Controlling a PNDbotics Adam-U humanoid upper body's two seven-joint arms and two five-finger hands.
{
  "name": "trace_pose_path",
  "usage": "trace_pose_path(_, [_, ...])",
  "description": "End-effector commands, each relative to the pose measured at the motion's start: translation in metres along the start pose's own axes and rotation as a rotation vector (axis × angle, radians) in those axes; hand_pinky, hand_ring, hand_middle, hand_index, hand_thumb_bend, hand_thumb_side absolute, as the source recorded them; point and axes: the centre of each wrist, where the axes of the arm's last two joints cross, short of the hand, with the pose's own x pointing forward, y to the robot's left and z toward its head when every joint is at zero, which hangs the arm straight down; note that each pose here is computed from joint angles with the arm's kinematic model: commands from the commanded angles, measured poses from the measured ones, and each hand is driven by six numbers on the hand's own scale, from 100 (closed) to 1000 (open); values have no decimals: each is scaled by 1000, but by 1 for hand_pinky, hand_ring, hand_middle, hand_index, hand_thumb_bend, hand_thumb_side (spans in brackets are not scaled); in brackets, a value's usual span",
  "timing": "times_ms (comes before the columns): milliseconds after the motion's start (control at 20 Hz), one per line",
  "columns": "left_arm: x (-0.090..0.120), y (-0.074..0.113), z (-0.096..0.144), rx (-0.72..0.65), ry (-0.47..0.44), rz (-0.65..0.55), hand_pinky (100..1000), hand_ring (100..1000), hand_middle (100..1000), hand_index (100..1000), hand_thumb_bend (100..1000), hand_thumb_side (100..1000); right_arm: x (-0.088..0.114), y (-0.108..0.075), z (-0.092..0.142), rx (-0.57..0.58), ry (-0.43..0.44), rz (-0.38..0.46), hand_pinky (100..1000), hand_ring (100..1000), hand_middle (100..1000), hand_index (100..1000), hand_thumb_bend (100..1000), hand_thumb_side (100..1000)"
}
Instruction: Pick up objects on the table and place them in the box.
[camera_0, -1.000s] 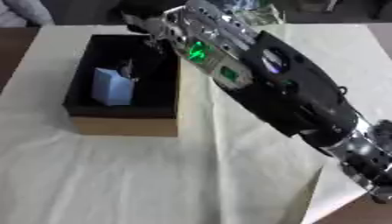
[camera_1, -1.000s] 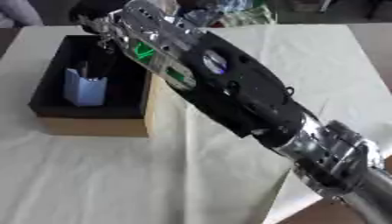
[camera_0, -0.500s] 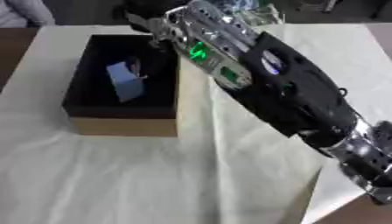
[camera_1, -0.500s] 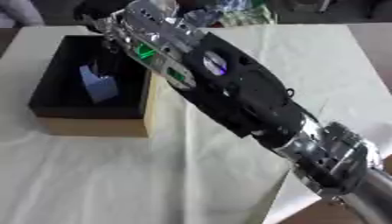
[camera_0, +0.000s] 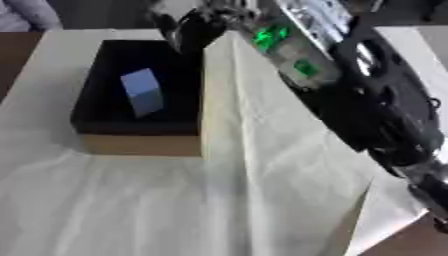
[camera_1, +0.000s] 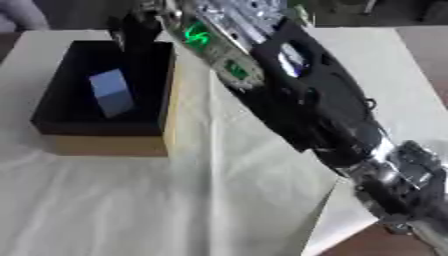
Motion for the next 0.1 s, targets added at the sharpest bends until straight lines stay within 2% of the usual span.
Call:
trace_pose_path(50, [7,1,-5,-3,-33,-8,965,705,660,849,100,542,-13,-29,27,0,167,-140,874,853,754,807,100,132])
trace_pose_path(100, [7,1,-5,-1,-35,-9,965,705,660,849,100,542,-20,-30,30,-33,171,-146,876,847,748,806,100,146])
